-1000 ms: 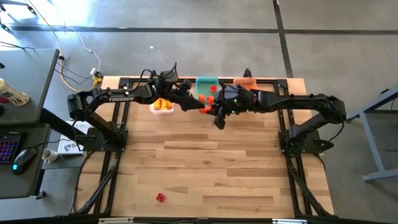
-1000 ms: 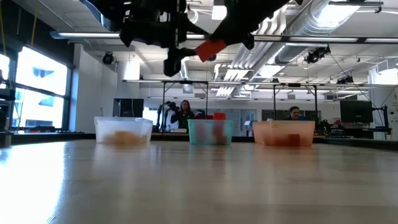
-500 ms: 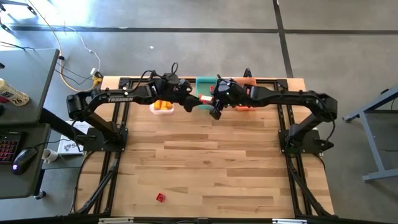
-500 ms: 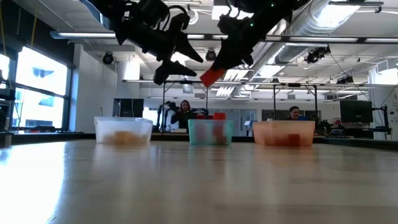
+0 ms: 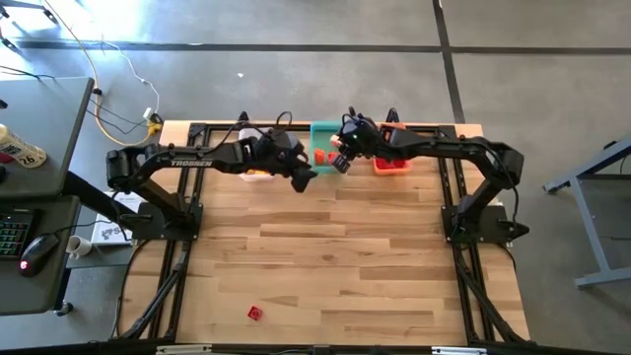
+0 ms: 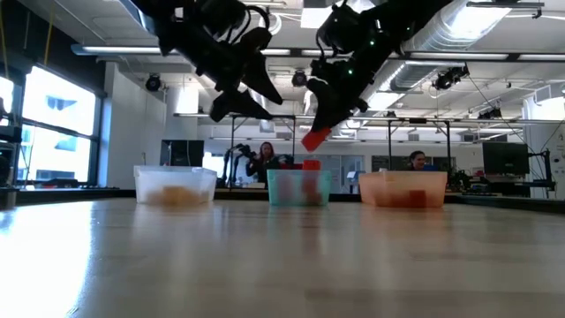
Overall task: Sort & place blocks by color
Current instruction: Put the orange game piece into the blue bin
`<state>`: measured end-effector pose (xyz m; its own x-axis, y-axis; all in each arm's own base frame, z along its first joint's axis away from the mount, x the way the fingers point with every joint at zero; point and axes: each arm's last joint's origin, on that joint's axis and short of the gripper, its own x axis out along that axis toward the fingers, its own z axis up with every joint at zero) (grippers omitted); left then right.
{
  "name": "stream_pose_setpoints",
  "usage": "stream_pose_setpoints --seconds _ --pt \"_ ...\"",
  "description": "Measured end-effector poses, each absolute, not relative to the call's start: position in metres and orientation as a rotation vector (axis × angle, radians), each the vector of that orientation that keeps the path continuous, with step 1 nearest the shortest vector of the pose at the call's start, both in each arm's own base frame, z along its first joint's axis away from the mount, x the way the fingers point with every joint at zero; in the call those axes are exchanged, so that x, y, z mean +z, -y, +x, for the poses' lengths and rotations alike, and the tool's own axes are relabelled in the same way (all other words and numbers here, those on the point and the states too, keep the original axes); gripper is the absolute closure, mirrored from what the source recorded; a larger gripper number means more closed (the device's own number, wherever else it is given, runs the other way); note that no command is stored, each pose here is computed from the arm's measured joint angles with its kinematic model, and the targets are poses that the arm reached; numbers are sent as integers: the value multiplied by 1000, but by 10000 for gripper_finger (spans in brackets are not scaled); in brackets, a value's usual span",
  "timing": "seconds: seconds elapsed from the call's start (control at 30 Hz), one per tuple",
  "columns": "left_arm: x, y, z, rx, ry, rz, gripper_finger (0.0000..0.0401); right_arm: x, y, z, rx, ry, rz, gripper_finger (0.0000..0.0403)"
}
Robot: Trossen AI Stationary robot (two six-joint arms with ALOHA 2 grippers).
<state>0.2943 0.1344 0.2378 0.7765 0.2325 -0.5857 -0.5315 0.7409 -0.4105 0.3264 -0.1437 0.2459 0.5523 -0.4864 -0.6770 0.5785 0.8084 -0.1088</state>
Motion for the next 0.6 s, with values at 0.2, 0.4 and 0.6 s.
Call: stream_pose_setpoints --seconds 0.2,0.4,0.6 --pt "232 -107 300 413 -632 -563 211 234 160 328 -628 -760 160 327" --pt "237 -81 297 439 -688 -499 211 223 173 332 -618 -740 190 326" --pt "248 -57 284 479 -743 -423 211 215 183 333 -624 -711 273 325"
